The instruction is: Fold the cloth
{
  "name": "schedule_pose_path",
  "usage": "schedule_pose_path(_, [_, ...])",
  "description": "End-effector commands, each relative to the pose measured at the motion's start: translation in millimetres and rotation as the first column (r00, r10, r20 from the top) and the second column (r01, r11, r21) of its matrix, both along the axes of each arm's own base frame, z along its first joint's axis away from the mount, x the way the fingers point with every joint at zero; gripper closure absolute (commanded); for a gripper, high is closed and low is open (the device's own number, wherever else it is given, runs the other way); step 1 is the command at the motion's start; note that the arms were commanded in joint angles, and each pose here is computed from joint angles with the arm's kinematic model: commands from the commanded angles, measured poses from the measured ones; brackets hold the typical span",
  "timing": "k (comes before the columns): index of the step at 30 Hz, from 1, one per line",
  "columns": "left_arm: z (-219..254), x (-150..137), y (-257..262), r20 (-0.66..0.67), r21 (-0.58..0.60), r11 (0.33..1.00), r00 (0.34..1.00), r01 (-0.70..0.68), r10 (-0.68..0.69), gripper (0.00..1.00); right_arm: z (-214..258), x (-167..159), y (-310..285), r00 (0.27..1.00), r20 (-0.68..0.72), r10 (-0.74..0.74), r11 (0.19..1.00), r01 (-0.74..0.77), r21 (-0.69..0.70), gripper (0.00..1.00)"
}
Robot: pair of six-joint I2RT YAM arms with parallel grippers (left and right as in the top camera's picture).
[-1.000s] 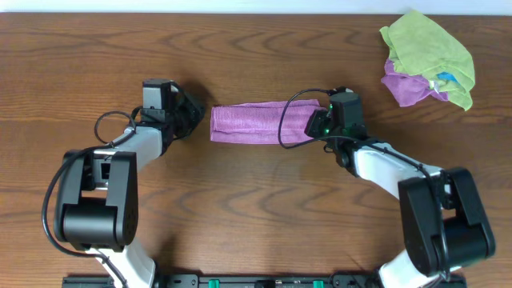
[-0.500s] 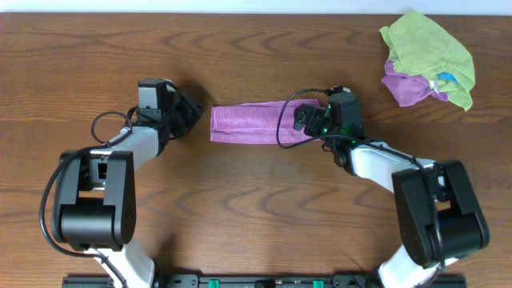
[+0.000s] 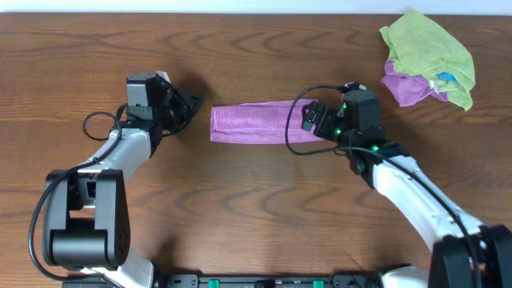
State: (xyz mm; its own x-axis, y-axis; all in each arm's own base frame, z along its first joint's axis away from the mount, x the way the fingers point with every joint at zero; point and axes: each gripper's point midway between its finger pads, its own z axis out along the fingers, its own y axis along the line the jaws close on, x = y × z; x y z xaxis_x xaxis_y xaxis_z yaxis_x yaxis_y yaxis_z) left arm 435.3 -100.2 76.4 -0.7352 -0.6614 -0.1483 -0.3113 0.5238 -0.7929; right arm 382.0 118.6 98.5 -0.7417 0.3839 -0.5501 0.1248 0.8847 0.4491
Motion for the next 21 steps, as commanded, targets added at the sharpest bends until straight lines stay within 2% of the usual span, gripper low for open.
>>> schedule_pose_path(1, [9.6, 0.6, -13.3, 0.017, -0.007, 1.0, 1.0, 0.024, -0.024, 0.77, 0.6, -6.5, -4.7, 0.996, -0.055, -0.064, 0.997, 0.067, 0.047, 0.01])
schedule_pose_path(5, [4.5, -0.2, -25.2, 0.017, 0.045, 0.999, 1.0, 0.02, -0.021, 0.74, -12.4, -19.5, -13.3, 0.968, -0.18, -0.177, 0.974, 0.199, 0.111, 0.01])
schedule_pose_path(11, [-16.9, -3.4, -39.3, -0.01, 0.132, 0.991, 1.0, 0.011, -0.01, 0.73, -14.1, -22.4, -12.9, 0.949, -0.244, -0.201, 0.949, 0.251, 0.193, 0.01])
schedule_pose_path(21, [-63.8, -11.8, -38.5, -0.114, 0.158, 0.987, 0.993, 0.027, -0.009, 0.73, -51.0, -22.0, -12.9, 0.91, -0.357, -0.213, 0.929, 0.301, 0.214, 0.01])
